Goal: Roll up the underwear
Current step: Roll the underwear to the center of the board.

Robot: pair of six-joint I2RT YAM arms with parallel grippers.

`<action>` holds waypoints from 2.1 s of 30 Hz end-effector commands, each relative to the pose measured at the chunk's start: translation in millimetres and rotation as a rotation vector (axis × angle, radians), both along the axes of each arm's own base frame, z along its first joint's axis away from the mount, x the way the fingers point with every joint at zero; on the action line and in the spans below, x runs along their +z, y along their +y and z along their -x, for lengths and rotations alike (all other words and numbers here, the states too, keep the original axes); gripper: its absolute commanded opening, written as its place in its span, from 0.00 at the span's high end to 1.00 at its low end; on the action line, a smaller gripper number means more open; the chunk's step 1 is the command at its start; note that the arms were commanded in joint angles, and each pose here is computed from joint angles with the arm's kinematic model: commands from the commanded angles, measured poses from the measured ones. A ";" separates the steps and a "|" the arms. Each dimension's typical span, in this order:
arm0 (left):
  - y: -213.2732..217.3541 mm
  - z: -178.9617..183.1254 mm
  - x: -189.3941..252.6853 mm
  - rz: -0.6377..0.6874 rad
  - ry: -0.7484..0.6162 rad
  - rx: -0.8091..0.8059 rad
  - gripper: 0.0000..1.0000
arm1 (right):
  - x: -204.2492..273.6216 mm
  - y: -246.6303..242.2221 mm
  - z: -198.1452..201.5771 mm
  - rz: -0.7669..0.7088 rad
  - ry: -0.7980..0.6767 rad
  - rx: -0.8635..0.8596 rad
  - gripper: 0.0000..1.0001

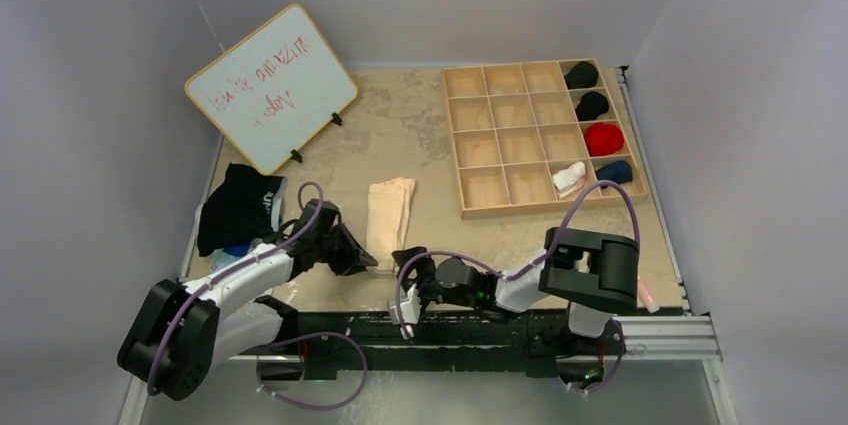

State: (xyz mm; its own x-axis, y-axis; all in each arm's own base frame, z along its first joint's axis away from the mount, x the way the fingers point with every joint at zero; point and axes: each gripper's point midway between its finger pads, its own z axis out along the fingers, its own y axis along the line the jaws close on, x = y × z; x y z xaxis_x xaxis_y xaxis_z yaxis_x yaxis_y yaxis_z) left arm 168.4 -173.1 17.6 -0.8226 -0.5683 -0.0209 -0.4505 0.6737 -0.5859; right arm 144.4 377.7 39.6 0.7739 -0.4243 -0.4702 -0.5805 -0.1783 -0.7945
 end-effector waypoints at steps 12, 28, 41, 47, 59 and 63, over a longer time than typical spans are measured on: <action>5.4 2.2 -2.4 -0.049 0.010 -0.037 1.00 | -12.1 13.8 3.2 0.037 0.056 0.066 0.44; 6.8 3.5 -5.3 -0.049 0.026 -0.017 1.00 | -3.6 22.7 -6.0 0.045 0.185 0.051 0.88; 9.2 21.8 -11.6 0.034 0.073 0.074 0.45 | 16.4 23.7 -16.9 -0.053 0.480 0.007 1.00; 6.3 23.6 -23.7 0.117 0.067 0.156 0.47 | 20.9 27.7 -9.4 -0.094 0.543 0.026 1.00; 16.5 7.3 -24.7 0.067 0.013 0.232 0.58 | 30.2 29.2 -3.8 -0.131 0.593 0.054 1.00; 13.7 0.2 -17.4 0.083 -0.017 0.232 0.78 | 33.3 29.1 -1.3 -0.134 0.589 0.072 1.00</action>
State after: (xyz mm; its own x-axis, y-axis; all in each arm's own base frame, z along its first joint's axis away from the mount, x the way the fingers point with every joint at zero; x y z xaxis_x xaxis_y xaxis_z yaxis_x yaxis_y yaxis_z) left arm 170.0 -176.7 18.8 -0.7087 -0.7017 0.0734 -0.5366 0.4685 -0.7019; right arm 149.0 398.2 42.3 0.3716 -0.3790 -0.8475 -0.9284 -0.1543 -0.3381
